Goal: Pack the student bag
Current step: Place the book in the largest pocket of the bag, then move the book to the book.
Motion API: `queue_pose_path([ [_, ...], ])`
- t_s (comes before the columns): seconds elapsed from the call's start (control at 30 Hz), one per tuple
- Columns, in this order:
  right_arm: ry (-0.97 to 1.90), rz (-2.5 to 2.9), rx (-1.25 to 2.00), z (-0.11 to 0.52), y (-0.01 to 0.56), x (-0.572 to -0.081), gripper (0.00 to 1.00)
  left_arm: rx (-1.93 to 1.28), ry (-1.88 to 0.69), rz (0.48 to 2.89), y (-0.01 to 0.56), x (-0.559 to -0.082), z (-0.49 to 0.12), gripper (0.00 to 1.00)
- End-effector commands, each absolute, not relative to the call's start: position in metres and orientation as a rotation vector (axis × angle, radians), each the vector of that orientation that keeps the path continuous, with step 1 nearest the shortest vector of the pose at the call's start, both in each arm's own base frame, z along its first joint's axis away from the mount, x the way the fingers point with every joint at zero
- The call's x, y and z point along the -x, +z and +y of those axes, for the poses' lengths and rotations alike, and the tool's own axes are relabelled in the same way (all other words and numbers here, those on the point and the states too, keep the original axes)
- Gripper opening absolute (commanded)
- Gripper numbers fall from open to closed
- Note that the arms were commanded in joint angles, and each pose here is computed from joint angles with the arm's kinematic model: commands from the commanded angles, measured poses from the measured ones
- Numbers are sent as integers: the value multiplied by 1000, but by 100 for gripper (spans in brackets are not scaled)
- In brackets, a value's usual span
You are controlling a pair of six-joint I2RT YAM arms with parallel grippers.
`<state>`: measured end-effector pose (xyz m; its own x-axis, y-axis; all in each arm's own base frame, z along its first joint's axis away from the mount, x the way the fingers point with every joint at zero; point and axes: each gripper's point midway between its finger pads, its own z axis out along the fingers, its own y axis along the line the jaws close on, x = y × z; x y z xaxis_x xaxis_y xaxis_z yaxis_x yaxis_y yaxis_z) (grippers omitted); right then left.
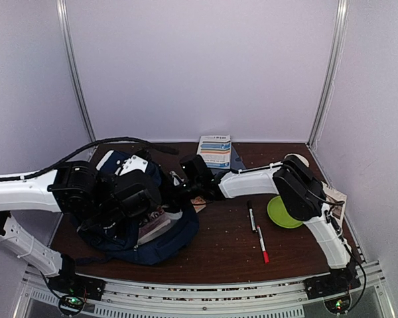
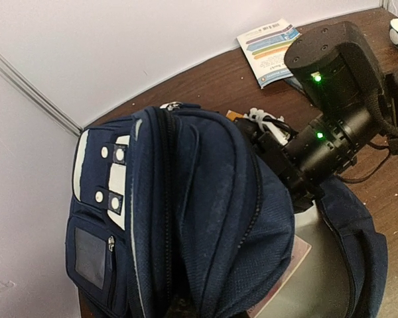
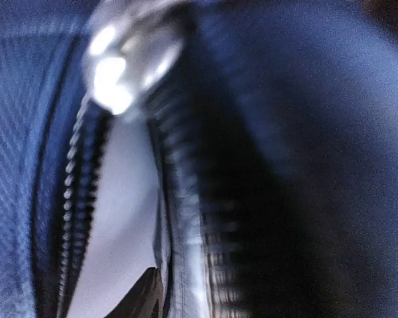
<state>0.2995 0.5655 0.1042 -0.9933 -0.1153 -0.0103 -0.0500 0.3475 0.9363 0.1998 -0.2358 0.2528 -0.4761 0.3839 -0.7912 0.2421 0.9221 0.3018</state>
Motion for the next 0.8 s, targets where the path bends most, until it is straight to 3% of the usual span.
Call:
queue_pose_path([
  [0.0, -1847, -2561, -262, 542, 145, -307, 50, -397, 158, 1978, 277, -205, -227, 0],
  [0.17, -1835, -2597, -445, 519, 169, -289, 58, -491, 152, 1989, 261, -206, -224, 0],
  [0.47, -1677, -2849, -540, 439, 150, -301, 55, -604, 355, 2013, 222, -222, -199, 0],
  [0.7, -1623, -3164, -359, 367, 158, -404, 38, -798, 343, 1841, 223, -257, -238, 0],
  [0.77, -1525, -3272, -277, 340, 150, -435, 37, -835, 402, 1791, 228, -264, -245, 0],
])
